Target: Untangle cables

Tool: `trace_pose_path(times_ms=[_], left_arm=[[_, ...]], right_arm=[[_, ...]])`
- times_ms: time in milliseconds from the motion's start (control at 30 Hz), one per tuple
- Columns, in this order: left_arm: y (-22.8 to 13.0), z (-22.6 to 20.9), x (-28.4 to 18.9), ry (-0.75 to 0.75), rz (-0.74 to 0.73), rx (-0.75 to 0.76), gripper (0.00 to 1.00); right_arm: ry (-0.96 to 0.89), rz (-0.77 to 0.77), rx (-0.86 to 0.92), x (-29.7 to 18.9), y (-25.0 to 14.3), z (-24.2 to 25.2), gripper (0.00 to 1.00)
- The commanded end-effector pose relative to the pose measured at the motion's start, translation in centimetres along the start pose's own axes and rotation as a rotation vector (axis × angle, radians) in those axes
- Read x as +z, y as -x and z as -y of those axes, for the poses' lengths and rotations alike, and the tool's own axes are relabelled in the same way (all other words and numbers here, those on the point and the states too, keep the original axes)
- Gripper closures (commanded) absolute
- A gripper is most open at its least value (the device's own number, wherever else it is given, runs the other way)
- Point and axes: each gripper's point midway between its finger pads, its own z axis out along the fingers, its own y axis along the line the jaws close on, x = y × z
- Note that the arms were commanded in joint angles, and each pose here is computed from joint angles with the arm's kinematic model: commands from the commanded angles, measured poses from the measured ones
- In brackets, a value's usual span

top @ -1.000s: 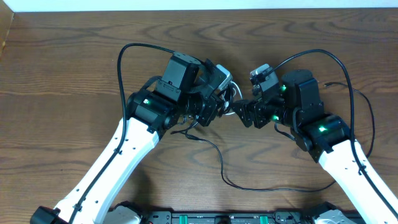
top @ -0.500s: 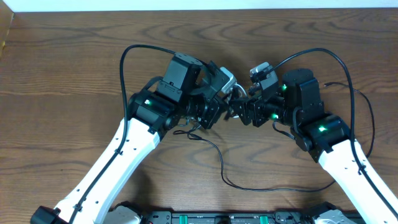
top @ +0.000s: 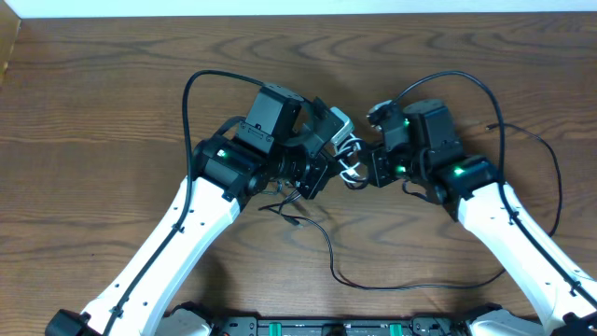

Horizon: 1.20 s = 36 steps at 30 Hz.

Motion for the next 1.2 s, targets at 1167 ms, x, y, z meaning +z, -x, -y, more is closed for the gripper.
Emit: trace_pose_path(times_ms=[1167], left_arm=[[-3.5, -8.2, -15.5, 0.476, 0.225, -0.306, 0.75]], right_arm=[[0.377, 0.231, 0.091, -7.6, 4.1, 4.7, 0.99]])
